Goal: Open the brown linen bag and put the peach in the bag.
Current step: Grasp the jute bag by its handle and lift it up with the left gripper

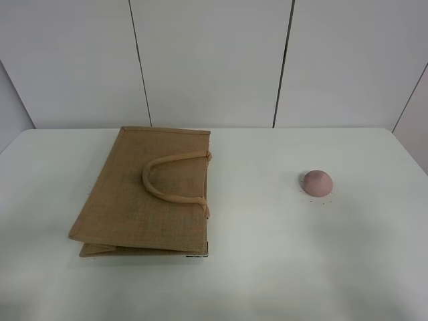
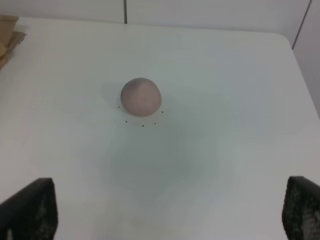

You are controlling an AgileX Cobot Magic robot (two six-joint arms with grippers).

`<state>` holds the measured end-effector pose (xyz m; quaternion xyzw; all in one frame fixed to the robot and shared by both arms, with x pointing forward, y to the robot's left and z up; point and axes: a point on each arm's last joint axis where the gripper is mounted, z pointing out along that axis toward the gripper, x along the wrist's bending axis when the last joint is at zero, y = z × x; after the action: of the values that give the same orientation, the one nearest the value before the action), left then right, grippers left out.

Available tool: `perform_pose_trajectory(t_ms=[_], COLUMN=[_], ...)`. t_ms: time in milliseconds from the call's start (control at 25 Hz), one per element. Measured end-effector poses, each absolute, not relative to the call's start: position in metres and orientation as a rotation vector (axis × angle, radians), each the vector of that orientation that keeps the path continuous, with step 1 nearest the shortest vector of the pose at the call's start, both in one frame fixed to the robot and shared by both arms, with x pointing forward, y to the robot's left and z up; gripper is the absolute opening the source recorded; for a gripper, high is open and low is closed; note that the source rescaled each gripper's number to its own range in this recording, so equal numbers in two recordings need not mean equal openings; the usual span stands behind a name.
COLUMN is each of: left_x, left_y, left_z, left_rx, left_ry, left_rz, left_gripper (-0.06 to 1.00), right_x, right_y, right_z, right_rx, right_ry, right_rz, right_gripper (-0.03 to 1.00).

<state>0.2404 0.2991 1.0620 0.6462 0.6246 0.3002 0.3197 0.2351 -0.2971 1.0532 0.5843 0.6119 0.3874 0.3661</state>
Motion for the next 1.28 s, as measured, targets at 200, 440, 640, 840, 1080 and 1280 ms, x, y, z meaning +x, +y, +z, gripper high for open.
perform_pose_trajectory(t_ms=[200, 440, 640, 840, 1080, 1280], left_x=[0.287, 0.389, 0.479, 0.557, 0.616, 0.638], left_y=[0.298, 0.297, 0.295, 0.294, 0.280, 0.242], left_z=[1.096, 1.106, 1.090, 1.061, 1.030, 1.009], left_rx=[1.805, 1.924, 2.009, 2.069, 2.072, 2.096], left_ry=[1.749, 1.875, 1.963, 2.027, 2.082, 2.080], left_rz=[0.667, 0.510, 0.385, 0.282, 0.131, 0.082], left_gripper=[1.00, 1.00, 1.00, 1.00, 1.00, 1.00], right_x=[0.235, 0.235, 0.235, 0.235, 0.235, 0.235], right_y=[-0.297, -0.297, -0.297, -0.297, -0.297, -0.297], right_z=[1.053, 1.053, 1.053, 1.053, 1.053, 1.053], right_rx=[1.502, 1.502, 1.502, 1.502, 1.502, 1.502], right_ry=[1.573, 1.573, 1.573, 1.573, 1.573, 1.573], right_rz=[0.996, 0.996, 0.996, 0.996, 0.996, 0.996], right_gripper=[1.00, 1.00, 1.00, 1.00, 1.00, 1.00])
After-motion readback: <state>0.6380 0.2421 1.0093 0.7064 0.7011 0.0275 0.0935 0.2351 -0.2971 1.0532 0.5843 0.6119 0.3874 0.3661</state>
